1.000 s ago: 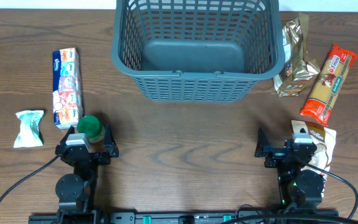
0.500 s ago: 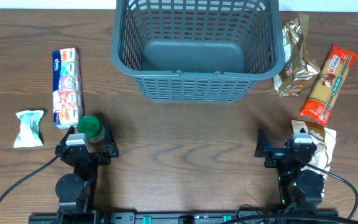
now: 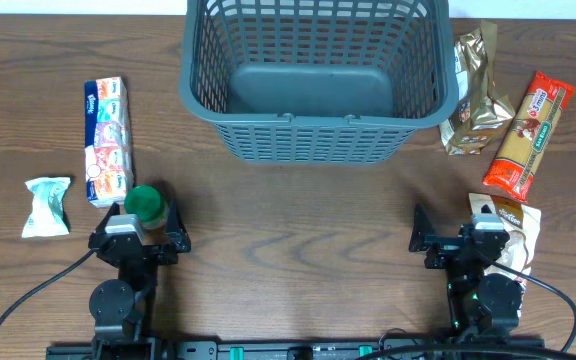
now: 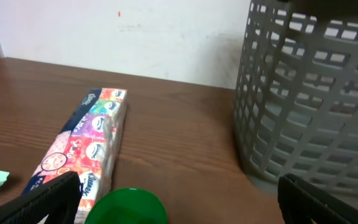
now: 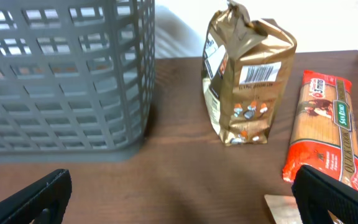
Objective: Pack container
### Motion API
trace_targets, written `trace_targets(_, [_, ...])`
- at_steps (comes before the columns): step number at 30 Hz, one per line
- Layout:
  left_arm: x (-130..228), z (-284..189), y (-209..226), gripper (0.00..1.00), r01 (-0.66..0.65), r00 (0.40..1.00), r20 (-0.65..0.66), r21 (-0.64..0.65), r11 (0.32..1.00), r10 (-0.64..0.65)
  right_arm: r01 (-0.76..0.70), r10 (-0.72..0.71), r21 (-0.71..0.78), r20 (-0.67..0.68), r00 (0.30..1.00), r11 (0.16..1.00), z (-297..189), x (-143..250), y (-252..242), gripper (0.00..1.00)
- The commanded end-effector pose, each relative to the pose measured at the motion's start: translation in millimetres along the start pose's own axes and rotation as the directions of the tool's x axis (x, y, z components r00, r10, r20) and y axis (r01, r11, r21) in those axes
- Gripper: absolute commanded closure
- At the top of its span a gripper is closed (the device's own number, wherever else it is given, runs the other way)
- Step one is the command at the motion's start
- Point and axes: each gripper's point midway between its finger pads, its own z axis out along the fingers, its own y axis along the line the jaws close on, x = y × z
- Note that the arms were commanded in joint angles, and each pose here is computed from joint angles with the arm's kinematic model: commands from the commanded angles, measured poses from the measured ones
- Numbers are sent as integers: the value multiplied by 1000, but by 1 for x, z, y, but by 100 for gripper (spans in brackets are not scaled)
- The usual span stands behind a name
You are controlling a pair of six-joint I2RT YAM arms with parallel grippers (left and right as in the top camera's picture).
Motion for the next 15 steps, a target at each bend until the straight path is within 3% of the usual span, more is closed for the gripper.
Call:
trace_targets(1, [1, 0, 4, 2, 59, 998, 3, -18, 998, -59, -42, 42, -28, 19, 999, 999, -2, -7, 5, 1])
trace_targets(8, [-44, -10, 2, 2, 66, 997, -42, -56, 996, -69, -103, 103, -15, 34, 994, 995, -16, -71, 5, 1])
trace_targets(15, [-64, 4, 0, 2, 48, 968, -241, -107, 993, -73, -52, 48, -8, -264, 963, 999, -14, -126, 11, 1])
